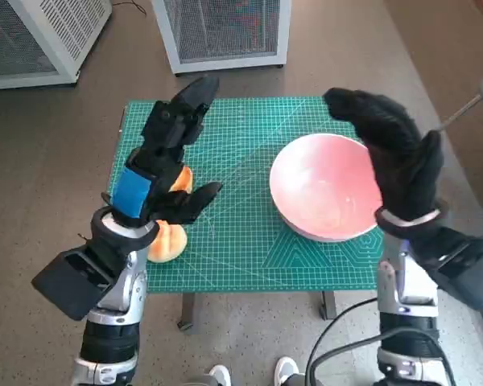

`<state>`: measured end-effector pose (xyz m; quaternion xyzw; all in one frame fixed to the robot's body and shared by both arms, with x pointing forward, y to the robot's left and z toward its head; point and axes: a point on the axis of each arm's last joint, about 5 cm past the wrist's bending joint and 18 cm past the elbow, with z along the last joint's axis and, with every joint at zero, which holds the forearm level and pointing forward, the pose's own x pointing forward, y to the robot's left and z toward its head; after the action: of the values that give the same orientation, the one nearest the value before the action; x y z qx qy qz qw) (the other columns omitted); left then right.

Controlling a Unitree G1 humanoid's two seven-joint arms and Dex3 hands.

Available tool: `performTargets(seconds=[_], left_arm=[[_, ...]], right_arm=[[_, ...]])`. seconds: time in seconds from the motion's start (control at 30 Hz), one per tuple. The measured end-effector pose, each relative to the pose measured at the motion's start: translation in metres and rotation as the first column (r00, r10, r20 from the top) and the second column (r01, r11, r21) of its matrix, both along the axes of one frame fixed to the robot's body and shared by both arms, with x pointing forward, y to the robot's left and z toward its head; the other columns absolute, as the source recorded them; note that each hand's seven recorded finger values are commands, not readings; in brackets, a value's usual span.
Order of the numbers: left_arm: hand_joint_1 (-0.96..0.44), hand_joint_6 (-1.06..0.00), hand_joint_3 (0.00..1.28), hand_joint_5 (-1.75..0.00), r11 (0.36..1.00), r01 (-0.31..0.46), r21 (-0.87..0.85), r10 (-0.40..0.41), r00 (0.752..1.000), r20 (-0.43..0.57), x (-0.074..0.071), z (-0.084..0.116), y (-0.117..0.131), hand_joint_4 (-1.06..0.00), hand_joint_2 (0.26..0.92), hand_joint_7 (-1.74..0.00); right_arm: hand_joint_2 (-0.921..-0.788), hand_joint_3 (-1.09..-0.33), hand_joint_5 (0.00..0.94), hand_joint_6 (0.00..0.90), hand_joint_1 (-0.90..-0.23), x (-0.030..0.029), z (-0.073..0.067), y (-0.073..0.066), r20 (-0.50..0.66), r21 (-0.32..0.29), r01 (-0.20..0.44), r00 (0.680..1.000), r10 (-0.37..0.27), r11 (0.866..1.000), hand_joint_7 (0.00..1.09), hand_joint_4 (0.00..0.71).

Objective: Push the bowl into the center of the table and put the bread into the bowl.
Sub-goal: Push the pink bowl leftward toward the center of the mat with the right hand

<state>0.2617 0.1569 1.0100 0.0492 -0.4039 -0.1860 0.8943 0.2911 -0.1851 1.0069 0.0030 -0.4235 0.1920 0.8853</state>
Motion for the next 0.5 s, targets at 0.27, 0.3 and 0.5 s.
performTargets(seconds=[0.27, 0.3, 0.5], left_arm=[[-0.6, 0.0, 0.44, -0.01, 1.0, -0.007, -0.001, 0.007, 1.0, -0.001, 0.0, 0.0, 0.002, -0.14, 0.921, -0.46], [-0.6, 0.0, 0.44, -0.01, 1.0, -0.007, -0.002, 0.007, 1.0, -0.001, 0.0, 0.0, 0.002, -0.14, 0.921, -0.46], [-0.6, 0.0, 0.44, -0.01, 1.0, -0.008, -0.003, 0.008, 1.0, -0.004, 0.001, -0.001, 0.002, -0.14, 0.921, -0.48]], right_arm=[[-0.921, -0.525, 0.001, 0.014, -0.53, 0.0136, -0.01, -0.029, -0.05, 0.034, 0.126, 0.991, -0.125, 0.991, 0.6, 0.313], [-0.921, -0.525, 0.001, 0.015, -0.53, 0.0149, -0.012, -0.031, -0.06, 0.042, 0.146, 0.988, -0.143, 0.988, 0.6, 0.313], [-0.921, -0.55, 0.0, 0.013, -0.499, 0.021, -0.022, -0.042, -0.144, 0.082, 0.273, 0.955, -0.26, 0.959, 0.57, 0.305]])
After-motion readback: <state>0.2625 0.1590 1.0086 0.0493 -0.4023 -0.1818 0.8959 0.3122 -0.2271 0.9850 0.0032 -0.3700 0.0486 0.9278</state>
